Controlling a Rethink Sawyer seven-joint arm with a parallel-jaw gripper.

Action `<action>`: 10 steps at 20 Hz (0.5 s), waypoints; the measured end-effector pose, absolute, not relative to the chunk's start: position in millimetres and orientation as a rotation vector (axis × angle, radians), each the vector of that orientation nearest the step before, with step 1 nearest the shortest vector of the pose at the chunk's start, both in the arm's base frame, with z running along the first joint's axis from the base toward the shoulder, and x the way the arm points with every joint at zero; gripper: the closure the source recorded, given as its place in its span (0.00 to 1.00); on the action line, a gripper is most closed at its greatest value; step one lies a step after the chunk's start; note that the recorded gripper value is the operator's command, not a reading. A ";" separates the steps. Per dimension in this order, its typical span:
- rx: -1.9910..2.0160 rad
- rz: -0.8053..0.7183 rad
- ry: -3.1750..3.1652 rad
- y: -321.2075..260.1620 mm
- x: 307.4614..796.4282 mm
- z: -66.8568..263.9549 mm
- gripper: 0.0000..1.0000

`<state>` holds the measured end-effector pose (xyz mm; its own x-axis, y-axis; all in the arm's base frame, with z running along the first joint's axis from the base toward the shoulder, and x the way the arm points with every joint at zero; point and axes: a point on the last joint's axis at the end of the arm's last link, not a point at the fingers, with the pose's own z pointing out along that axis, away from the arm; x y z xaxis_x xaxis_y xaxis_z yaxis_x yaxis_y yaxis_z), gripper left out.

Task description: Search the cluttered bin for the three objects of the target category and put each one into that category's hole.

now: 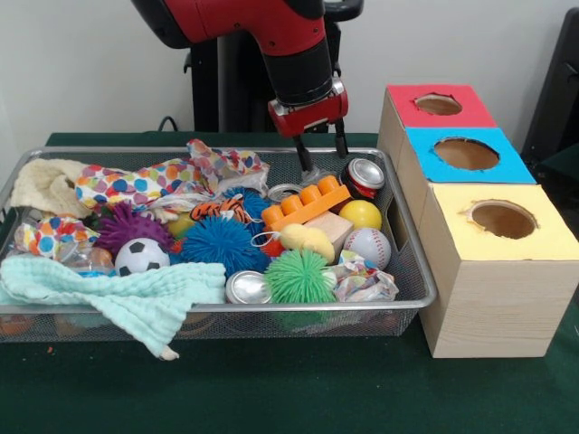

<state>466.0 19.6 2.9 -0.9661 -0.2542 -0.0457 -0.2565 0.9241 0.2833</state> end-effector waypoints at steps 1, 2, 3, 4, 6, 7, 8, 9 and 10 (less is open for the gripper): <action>-0.413 0.452 3.073 19.0 465.3 2.6 0.00; -0.414 0.452 3.072 18.8 465.2 2.5 0.00; -0.416 0.451 3.072 18.5 465.0 2.4 0.00; -0.418 0.450 3.072 18.2 464.7 2.3 0.00; -0.417 0.450 3.072 17.9 464.7 2.3 0.00; -0.416 0.450 3.072 17.6 464.7 2.3 0.00; -0.415 0.450 3.072 17.4 464.8 2.3 0.00; -0.415 0.450 3.072 17.4 464.8 2.3 0.00; -0.415 0.450 3.072 17.3 464.8 2.3 0.00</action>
